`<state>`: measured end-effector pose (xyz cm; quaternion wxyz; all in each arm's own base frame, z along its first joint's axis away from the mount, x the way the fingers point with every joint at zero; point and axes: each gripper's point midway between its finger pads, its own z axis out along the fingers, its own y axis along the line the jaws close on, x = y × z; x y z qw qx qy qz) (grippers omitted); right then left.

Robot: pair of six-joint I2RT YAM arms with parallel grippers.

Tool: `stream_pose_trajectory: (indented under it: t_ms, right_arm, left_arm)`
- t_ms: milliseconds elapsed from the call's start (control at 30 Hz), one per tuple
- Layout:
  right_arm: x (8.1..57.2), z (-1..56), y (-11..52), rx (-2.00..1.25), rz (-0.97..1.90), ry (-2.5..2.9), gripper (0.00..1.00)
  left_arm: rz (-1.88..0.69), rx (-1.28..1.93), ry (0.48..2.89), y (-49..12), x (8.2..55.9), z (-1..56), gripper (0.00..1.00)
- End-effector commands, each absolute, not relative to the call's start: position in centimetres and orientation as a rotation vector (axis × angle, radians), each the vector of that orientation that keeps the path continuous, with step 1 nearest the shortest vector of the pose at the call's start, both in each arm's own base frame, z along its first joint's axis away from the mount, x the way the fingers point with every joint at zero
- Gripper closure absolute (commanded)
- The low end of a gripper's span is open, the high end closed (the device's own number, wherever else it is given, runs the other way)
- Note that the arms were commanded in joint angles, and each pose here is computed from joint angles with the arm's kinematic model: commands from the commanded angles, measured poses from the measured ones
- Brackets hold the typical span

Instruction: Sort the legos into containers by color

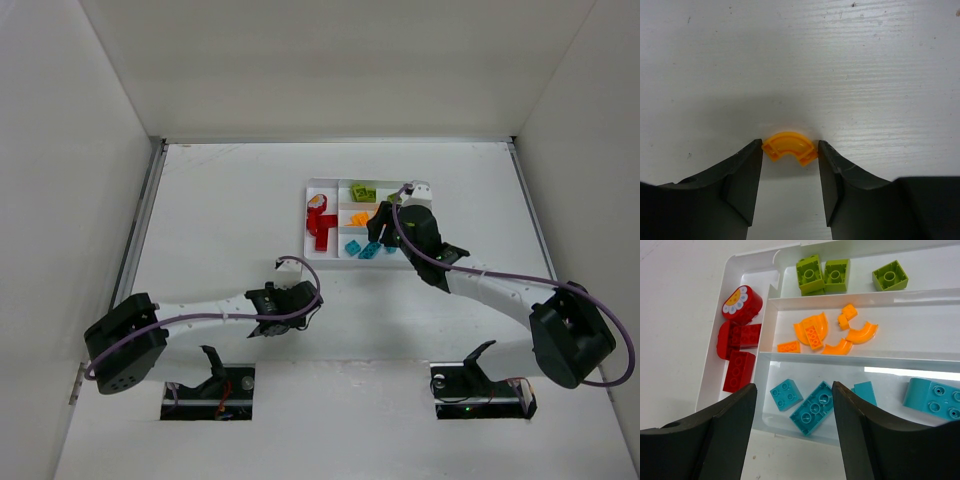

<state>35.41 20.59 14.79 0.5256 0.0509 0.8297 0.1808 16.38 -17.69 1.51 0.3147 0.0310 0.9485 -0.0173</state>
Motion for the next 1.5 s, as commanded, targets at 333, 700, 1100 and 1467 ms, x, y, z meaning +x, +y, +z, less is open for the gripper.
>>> stream_pose_trajectory:
  t_ms: [333,700,1100,1467]
  right_arm:
    - [35.7,17.9,19.5,0.208,0.475,1.875,0.32]
    - [34.2,20.9,7.3,0.648,0.375,1.588,0.7]
    - [29.7,17.3,1.5,0.86,0.334,1.51,0.66]
    - [28.8,16.0,1.8,0.849,0.347,1.522,0.48]
  left_arm:
    - [-0.223,0.048,2.396,-20.7,18.2,7.3,0.66]
    - [-0.355,0.089,2.234,-26.5,24.5,12.9,0.65]
    - [-0.49,0.069,2.135,-34.2,34.0,14.7,0.65]
    - [-0.445,0.011,2.128,-36.6,41.2,12.4,0.65]
